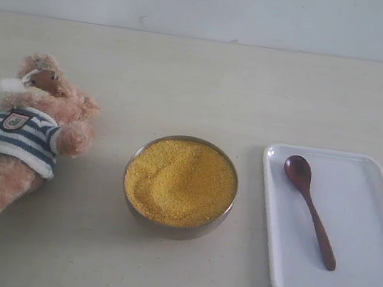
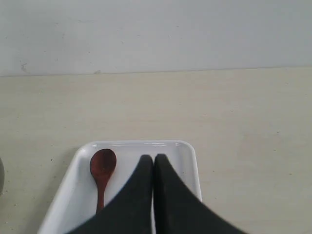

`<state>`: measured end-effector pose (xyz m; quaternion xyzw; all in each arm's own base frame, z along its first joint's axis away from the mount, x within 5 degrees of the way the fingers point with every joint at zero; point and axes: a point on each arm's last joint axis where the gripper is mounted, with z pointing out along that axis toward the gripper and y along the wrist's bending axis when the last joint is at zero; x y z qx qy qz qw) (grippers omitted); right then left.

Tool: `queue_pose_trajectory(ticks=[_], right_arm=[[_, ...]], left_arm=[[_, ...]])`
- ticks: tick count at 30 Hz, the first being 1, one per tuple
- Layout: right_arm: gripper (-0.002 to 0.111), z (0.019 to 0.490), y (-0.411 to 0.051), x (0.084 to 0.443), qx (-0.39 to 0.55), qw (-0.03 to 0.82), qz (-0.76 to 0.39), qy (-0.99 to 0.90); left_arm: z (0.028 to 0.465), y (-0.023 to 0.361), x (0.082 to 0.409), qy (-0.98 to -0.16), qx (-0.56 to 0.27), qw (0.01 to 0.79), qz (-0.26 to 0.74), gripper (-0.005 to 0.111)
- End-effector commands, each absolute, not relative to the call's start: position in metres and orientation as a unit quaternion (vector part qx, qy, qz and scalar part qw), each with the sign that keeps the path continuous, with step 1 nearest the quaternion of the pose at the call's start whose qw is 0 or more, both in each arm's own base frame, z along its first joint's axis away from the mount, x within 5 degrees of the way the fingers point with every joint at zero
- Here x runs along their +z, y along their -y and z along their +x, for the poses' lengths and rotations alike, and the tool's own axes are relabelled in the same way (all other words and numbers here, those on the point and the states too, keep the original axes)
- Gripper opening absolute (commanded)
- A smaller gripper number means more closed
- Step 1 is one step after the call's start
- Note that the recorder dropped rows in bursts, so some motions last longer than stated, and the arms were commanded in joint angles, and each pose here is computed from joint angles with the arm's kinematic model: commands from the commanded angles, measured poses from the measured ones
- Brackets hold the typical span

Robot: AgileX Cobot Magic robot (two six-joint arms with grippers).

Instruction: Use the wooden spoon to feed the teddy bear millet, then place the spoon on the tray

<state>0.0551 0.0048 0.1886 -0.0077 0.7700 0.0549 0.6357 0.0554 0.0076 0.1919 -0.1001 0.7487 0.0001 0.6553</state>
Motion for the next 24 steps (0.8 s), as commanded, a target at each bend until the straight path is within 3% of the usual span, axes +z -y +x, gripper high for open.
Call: queue_pose_trajectory(ticks=[1, 18, 20, 24], right_arm=[[0.0, 0.055, -0.005, 0.189, 0.052, 0.64, -0.009, -0.766], [0.0, 0.055, -0.005, 0.191, 0.052, 0.645, -0.009, -0.762], [0.0, 0.055, -0.005, 0.193, 0.054, 0.656, -0.01, -0.752], [0.0, 0.056, -0.006, 0.209, 0.07, 0.719, -0.006, -0.691]], left_arm=[[0.055, -0.008, 0.194, -0.742, -0.003, 0.663, -0.103, 0.004], [0.055, -0.008, 0.196, -0.737, -0.003, 0.668, -0.102, 0.004], [0.056, -0.007, 0.202, -0.708, -0.033, 0.695, -0.124, 0.004], [0.054, -0.01, 0.225, -0.583, -0.17, 0.76, -0.232, 0.004]])
